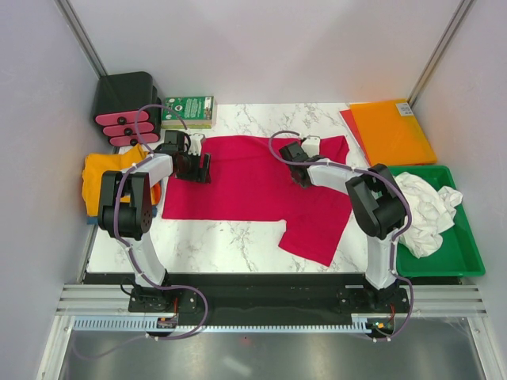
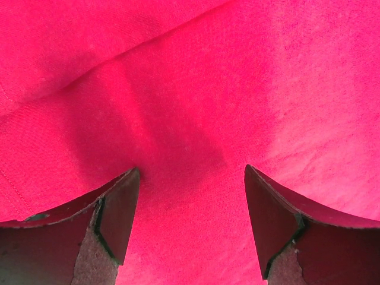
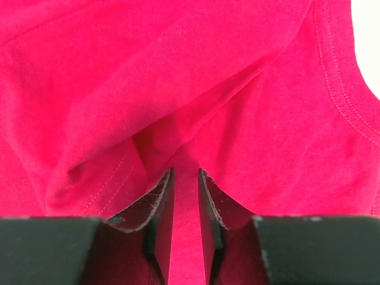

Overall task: Fold and stack the t-shirts
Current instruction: Fold the tshirt

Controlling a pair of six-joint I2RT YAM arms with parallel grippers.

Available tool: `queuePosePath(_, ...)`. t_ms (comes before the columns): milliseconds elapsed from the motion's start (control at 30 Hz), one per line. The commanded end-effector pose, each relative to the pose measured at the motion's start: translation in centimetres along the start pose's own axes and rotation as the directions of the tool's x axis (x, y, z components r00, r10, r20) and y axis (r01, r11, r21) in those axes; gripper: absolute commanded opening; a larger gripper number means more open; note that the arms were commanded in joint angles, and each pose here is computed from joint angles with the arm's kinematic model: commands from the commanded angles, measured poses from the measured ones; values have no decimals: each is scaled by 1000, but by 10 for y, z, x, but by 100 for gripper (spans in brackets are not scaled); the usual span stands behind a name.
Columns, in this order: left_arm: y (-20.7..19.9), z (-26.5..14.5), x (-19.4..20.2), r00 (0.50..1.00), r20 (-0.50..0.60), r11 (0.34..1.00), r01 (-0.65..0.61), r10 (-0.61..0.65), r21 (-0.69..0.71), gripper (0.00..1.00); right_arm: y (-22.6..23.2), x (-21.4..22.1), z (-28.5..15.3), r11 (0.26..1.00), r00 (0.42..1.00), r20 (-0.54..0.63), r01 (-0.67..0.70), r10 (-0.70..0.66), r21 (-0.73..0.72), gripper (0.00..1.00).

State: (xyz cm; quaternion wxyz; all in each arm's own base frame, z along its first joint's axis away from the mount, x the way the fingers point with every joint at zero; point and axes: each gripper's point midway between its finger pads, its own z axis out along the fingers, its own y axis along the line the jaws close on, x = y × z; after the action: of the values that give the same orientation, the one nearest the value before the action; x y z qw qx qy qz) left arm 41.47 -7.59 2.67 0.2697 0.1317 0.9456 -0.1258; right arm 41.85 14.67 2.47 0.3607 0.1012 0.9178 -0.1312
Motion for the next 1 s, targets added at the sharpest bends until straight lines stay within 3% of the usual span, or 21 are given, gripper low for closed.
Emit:
queuePosePath(0,-7,3,4,1000,-7,999,24,-24,26,78,6,-14,5,998,997,26,-66,66,-12,31)
queuePosePath(367,-7,3,3,1000,-4,999,23,-23,27,78,7,-28,-4,992,990,58,-127,128,-27,39)
queuePosePath(967,-9,-1,-2,1000,11,999,18,-19,32,78,6,-61,-22,974,967,120,-218,224,-60,39)
